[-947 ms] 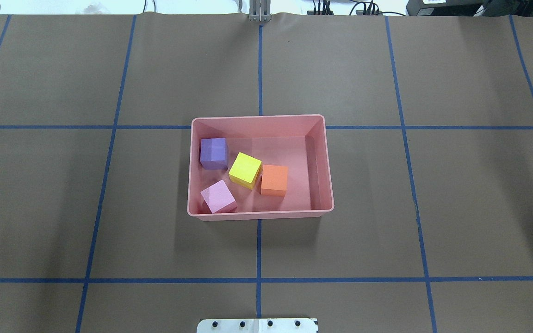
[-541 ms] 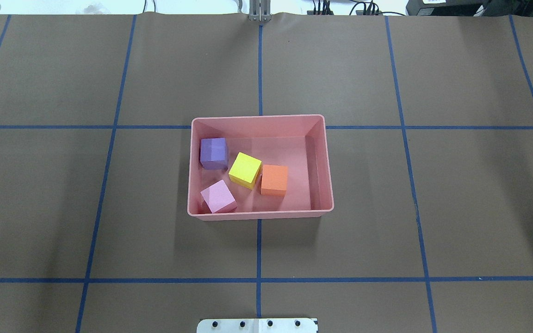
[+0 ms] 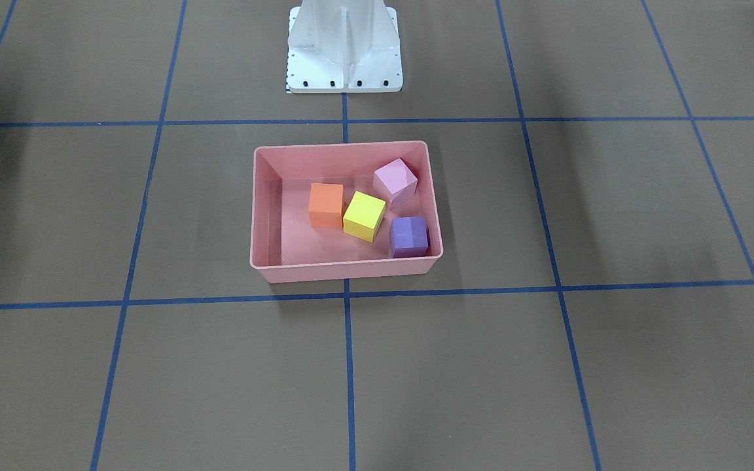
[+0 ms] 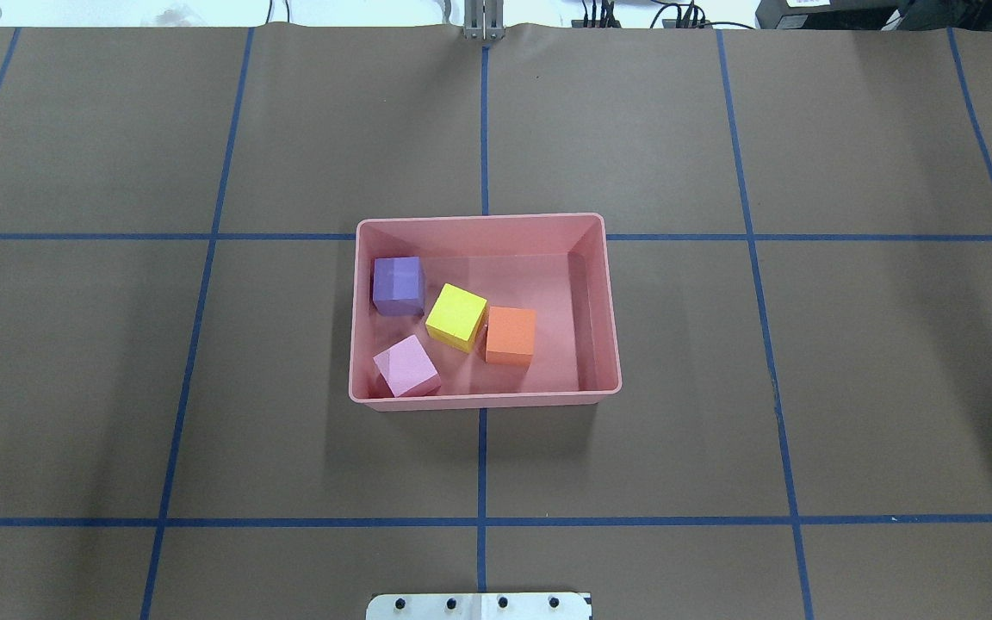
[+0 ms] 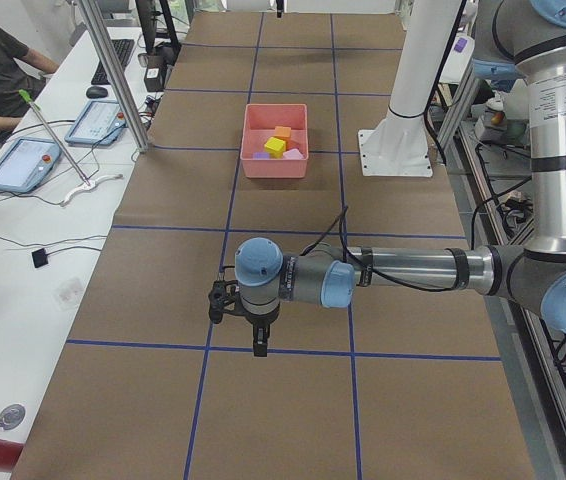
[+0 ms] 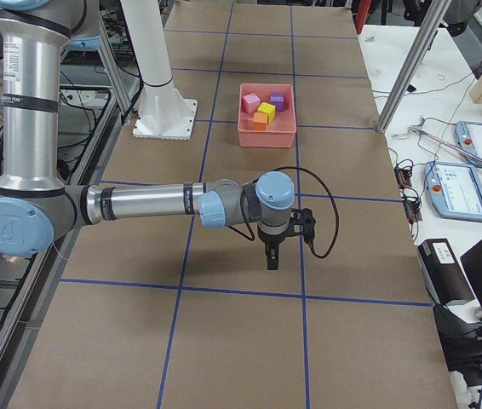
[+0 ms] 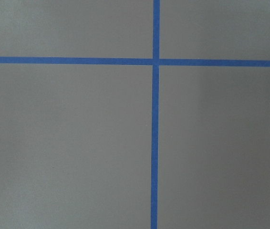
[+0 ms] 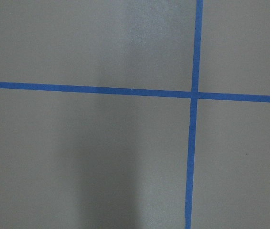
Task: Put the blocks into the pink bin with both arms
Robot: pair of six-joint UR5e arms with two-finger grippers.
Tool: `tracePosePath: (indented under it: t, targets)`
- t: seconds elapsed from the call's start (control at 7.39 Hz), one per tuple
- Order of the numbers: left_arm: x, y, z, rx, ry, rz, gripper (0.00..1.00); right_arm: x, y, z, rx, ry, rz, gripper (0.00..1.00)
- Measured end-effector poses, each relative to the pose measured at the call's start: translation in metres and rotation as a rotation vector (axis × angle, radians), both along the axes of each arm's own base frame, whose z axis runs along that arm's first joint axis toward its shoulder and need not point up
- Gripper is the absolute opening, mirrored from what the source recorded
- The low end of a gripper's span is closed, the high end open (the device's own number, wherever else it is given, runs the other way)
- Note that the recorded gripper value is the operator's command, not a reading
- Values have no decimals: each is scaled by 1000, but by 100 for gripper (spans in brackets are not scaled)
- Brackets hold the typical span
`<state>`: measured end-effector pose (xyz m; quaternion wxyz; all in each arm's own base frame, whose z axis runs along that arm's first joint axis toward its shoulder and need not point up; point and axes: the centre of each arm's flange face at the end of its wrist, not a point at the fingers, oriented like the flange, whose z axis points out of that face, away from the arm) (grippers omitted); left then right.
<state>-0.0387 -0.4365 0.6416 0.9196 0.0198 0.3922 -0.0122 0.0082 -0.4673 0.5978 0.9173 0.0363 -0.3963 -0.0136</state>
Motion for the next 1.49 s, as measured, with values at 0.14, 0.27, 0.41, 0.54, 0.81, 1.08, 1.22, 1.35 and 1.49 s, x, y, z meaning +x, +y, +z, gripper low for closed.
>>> tracePosePath:
  t: [0.14, 0.27, 0.41, 0.54, 0.81, 1.08, 1.22, 1.35, 1.49]
  targets:
    - [0, -2, -3, 7, 1, 0, 99, -3, 0, 0, -1, 0, -7, 100]
    - [0, -4, -8, 20, 2, 2, 99, -8, 0, 1, -5, -1, -15, 100]
    - [0, -5, -14, 34, 3, 5, 99, -12, 0, 3, -11, -3, -21, 100]
    - [0, -6, -19, 44, 3, 6, 99, -14, 0, 4, -15, -4, -24, 100]
    - [1, -7, -26, 46, 18, 8, 99, -10, 6, 8, -27, -5, -14, 100]
    - [2, -19, -39, 23, 36, 8, 99, 7, 22, 14, -38, -10, 20, 100]
    - [1, -21, -43, 16, 39, 7, 99, 15, 27, 14, -35, -11, 34, 100]
    - [0, -19, -43, 13, 37, 4, 99, 18, 30, 13, -28, -13, 40, 100]
    - [-2, -18, -41, 8, 35, 0, 100, 20, 30, 11, -20, -12, 41, 100]
